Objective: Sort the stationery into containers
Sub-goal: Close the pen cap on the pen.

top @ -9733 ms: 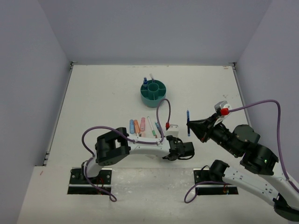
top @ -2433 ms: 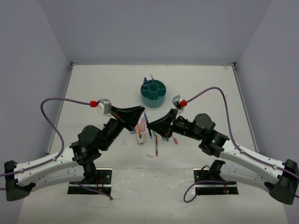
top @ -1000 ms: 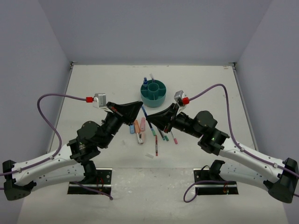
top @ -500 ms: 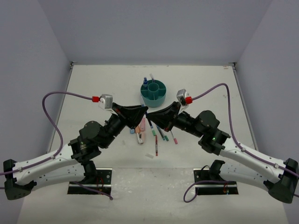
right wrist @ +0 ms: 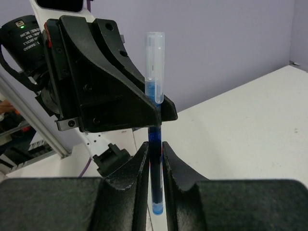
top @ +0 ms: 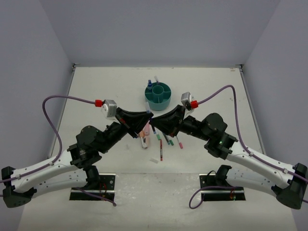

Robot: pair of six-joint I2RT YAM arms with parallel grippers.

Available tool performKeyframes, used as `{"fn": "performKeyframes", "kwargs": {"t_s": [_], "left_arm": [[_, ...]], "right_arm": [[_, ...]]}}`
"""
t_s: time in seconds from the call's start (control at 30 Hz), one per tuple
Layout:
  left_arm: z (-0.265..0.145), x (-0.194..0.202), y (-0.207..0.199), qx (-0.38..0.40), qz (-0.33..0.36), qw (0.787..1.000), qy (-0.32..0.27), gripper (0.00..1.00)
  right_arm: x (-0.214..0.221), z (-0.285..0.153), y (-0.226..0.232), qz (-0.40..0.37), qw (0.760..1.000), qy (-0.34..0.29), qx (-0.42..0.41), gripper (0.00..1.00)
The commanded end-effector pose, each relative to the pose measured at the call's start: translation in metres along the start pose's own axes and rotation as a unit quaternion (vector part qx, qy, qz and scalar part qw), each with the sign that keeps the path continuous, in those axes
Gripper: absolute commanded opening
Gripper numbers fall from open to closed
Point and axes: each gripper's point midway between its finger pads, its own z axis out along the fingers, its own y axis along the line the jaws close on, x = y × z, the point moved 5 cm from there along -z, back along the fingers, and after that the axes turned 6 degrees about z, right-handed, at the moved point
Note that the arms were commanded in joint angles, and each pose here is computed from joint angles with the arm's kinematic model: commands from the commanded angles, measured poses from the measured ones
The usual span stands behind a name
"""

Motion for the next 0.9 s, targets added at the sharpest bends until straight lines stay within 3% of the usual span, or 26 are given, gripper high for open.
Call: {"fn": "performKeyframes", "kwargs": {"t_s": [0.0,0.2,0.3,0.33,0.4,0.5,0.57,0.73,0.87], "left_arm": [[0.000,-0.018,-0.024,0.086,0.029,0.996,-0.024,0.00],[0.003,-0.018,-0.024,0.084,0.030,0.996,-0.025,0.00],[0.004,-0.018,-0.025,0.086,0.034,0.995,-0.027,0.00],[0.004,-0.018,-0.025,0.088,0.035,0.995,-0.029,0.00],[0.004,-0.019,-0.027,0.096,0.041,0.994,-0.032,0.10],[0.003,-0.019,-0.027,0.099,0.050,0.993,-0.028,0.44],[0.002,-0.019,-0.025,0.093,0.058,0.994,-0.024,0.58],[-0.006,-0.032,-0.022,0.081,0.067,0.994,-0.041,0.67],[-0.013,-0.046,-0.023,0.084,0.070,0.992,-0.063,0.67]], "right_arm": [[-0.010,0.009,0.007,-0.015,1.000,-0.002,-0.022,0.17],[-0.014,0.008,0.011,-0.023,0.999,0.004,-0.031,0.21],[-0.013,0.007,0.012,-0.024,0.999,0.007,-0.033,0.02],[-0.013,0.007,0.013,-0.026,0.999,0.009,-0.036,0.00],[-0.011,0.006,0.014,-0.027,0.999,0.014,-0.043,0.00],[-0.008,0.004,0.014,-0.029,0.998,0.015,-0.046,0.00],[-0.007,0.002,0.013,-0.033,0.998,0.014,-0.042,0.00],[-0.003,-0.002,0.013,-0.037,0.998,0.018,-0.046,0.00],[0.000,-0.004,0.017,-0.039,0.997,0.020,-0.063,0.00]]}}
